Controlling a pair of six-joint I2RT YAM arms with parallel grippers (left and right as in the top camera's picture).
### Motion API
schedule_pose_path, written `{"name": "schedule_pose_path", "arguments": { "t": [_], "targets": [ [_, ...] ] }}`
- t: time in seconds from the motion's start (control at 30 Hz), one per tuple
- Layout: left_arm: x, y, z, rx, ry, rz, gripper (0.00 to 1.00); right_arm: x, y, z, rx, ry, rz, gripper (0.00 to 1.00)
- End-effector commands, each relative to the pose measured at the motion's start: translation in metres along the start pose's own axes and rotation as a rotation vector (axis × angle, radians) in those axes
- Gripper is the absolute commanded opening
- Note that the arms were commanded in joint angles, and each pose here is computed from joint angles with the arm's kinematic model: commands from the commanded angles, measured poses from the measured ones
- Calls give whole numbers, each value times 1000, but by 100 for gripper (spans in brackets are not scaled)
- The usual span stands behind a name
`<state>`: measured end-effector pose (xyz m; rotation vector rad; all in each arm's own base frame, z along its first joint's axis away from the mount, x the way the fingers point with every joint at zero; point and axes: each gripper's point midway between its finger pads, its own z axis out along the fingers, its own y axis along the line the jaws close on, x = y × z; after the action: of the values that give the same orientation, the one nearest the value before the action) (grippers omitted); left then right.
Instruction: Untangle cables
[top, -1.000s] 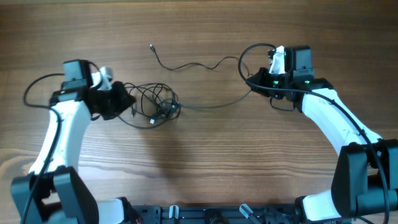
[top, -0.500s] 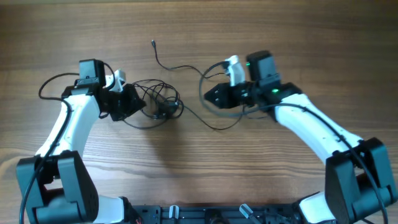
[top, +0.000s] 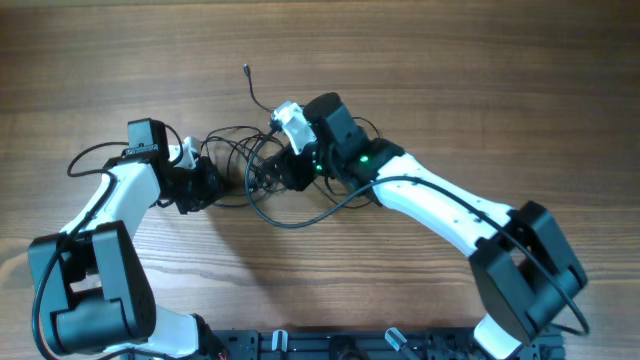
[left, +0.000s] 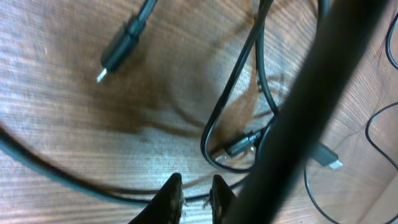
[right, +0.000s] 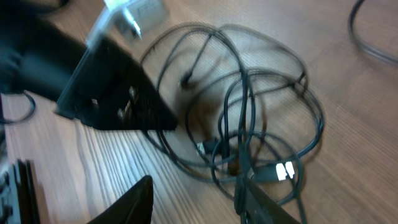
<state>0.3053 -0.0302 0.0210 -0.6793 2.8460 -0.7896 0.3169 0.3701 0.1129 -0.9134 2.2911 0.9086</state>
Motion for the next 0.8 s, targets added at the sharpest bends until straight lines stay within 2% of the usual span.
{"name": "schedule_pose_path", "arguments": {
  "t": [0.0,0.13,0.23,0.27,0.3,0.33,0.4,0.43,0.47,0.5,0.6,0.77],
  "targets": [
    [-1,8,9,-14,-15,28,19,-8,6,13,32,128,-135,46],
    [2,10,12,-14,-14,27,18,-52,18,12,86,129,-245,46],
    [3,11,12,-15,-13,27,19,-42,18,21,74,171,-291,45],
    [2,11,12,-15,-13,27,20,-34,15,27,80,196,-295,49],
    [2,11,12,-15,-14,27,19,-31,13,30,79,204,-291,63],
    [2,11,12,-14,-16,29,20,-32,13,31,81,198,-270,65],
    [1,10,12,-14,-18,29,20,-32,12,31,89,194,-167,56],
    [1,10,12,-13,-19,30,19,-31,13,33,75,191,-184,33],
    [0,10,12,-12,-22,32,18,-28,15,36,66,195,-240,13],
    [-1,10,12,-11,-25,34,18,-24,18,38,57,205,-297,8],
    [-3,9,12,-8,-34,39,18,-11,23,44,26,237,-478,20],
    [-3,9,12,-8,-34,39,18,10,16,59,6,236,-617,25]
  ]
}}
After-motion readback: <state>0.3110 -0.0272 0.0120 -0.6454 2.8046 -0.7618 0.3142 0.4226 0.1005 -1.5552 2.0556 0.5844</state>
